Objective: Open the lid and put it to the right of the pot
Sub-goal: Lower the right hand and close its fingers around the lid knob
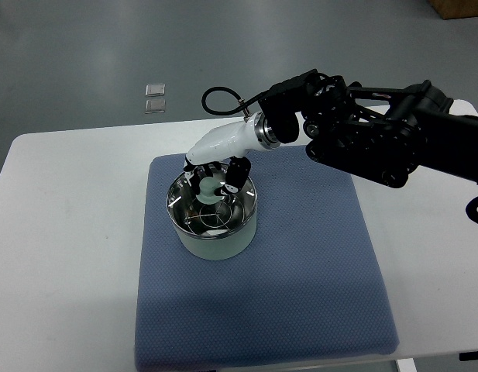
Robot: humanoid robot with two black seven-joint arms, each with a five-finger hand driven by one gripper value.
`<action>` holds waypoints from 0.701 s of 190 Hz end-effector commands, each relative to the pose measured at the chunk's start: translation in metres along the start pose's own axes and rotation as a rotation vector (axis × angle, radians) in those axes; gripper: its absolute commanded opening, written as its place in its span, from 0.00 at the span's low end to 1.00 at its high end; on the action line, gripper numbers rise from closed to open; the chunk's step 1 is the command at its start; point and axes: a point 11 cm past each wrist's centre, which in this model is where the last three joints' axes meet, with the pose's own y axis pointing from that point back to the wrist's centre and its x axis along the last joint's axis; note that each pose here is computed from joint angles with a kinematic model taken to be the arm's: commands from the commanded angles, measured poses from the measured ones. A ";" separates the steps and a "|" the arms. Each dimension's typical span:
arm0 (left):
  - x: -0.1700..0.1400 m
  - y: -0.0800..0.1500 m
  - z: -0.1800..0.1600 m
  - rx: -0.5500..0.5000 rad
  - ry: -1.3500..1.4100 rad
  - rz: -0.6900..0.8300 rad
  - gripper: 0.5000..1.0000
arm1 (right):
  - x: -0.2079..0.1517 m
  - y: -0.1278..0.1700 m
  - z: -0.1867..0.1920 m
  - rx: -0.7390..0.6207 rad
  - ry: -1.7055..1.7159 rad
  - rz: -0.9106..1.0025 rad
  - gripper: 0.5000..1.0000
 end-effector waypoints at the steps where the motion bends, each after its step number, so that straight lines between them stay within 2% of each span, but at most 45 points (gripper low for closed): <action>1: 0.000 0.000 0.000 0.000 0.000 0.000 1.00 | 0.001 0.000 0.000 -0.001 0.002 0.003 0.00; 133: 0.000 0.000 0.000 0.000 0.000 0.000 1.00 | 0.005 0.006 0.005 -0.006 -0.012 0.026 0.00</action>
